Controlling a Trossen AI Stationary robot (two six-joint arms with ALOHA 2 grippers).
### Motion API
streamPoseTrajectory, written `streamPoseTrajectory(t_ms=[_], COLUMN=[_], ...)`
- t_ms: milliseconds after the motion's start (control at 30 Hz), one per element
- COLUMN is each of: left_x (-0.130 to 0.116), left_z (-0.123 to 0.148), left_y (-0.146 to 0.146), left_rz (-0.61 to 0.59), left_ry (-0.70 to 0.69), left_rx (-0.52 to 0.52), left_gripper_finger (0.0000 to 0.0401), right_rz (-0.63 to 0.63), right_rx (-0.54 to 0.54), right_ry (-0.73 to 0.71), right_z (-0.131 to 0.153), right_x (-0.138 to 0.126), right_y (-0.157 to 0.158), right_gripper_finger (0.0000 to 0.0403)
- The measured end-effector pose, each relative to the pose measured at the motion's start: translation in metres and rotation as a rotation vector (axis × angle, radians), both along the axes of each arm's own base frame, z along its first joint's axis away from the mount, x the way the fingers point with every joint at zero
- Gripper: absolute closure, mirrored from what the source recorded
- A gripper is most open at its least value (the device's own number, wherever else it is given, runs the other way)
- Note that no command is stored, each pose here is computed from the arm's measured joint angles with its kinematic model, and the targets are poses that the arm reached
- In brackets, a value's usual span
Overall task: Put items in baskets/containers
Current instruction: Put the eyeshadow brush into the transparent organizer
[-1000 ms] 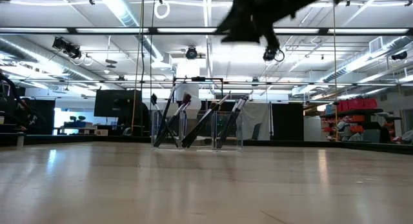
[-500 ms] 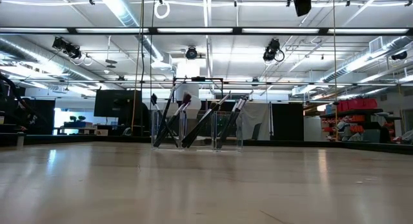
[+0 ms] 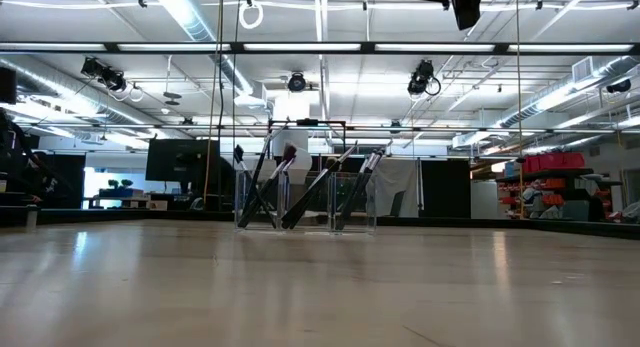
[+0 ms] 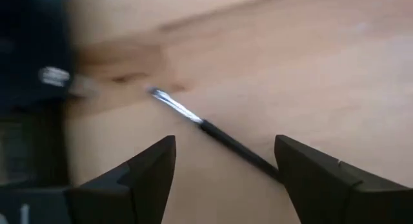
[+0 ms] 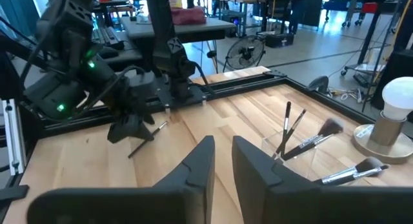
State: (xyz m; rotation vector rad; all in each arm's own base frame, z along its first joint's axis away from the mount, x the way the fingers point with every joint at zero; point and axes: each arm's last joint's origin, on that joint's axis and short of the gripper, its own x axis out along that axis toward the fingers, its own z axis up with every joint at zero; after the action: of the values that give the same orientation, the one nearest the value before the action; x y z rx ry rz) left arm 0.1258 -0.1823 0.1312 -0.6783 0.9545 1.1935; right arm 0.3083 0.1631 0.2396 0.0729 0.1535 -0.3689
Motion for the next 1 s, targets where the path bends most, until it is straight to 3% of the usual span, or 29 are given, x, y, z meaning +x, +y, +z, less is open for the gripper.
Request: streamPoseTrajectory(t_ms=[333, 700, 1000], left_x=[-0.001, 0.018, -0.002], left_z=[-0.017, -0.044, -0.054], left_y=[0.01, -0.002, -0.023], left_rz=[-0.018, -0.299, -0.459], left_ry=[-0.098, -0.205, -0.26], left_rx=[0.02, 0.22, 0.253], left_gripper_finger=[0.016, 0.0225, 0.024], right_rz=[0.016, 0.017, 0.015], right_rx=[0.0, 0.004, 0.027], right_ry=[0.0, -0.006, -0.019], right_z=[0.0, 0.001, 0.001], right_x=[-0.003, -0.002, -0.002], right_y=[0.005, 0.005, 0.005], right_gripper_finger=[0.0349, 0.0349, 0.0349])
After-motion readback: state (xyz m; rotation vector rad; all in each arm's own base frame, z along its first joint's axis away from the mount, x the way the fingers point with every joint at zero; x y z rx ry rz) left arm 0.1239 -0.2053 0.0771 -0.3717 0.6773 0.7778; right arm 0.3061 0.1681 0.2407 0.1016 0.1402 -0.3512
